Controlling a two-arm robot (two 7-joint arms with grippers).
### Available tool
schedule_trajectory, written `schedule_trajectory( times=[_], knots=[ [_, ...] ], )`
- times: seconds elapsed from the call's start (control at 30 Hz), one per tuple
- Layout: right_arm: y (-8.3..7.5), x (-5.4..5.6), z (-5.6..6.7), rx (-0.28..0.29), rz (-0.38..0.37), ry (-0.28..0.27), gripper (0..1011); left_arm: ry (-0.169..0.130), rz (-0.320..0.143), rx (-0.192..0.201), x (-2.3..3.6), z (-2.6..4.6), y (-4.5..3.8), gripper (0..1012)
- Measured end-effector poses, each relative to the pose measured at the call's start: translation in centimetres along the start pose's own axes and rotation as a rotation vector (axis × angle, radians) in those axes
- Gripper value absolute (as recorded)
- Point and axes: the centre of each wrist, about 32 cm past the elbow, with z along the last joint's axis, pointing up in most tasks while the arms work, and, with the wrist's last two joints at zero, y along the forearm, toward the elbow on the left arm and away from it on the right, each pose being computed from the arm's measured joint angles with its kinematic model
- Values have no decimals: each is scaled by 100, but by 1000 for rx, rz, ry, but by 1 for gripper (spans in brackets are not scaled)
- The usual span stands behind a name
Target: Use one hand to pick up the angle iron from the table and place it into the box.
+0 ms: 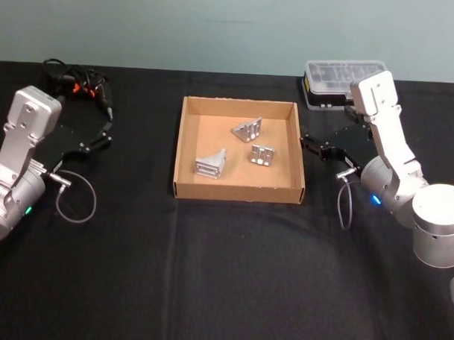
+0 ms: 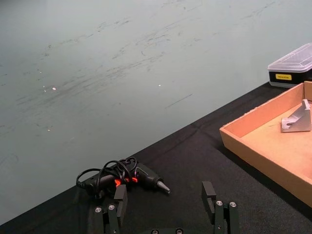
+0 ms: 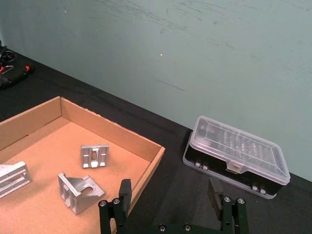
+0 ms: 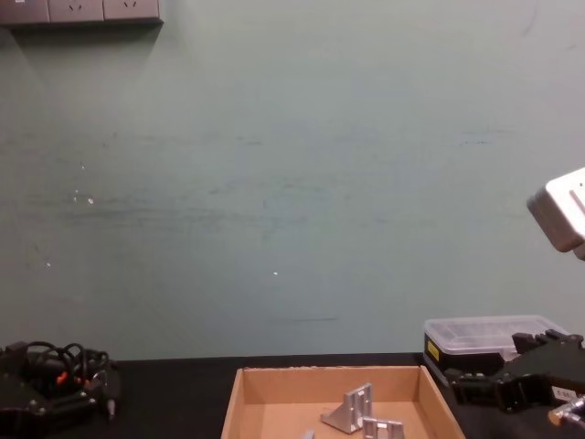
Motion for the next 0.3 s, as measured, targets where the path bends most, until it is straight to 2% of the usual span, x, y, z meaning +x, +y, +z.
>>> schedule_trajectory(
  times=[0.3],
  knots=[
    [3, 6, 3, 2, 4, 1, 1000, 0, 0, 0, 0, 0, 0, 1000]
  ],
)
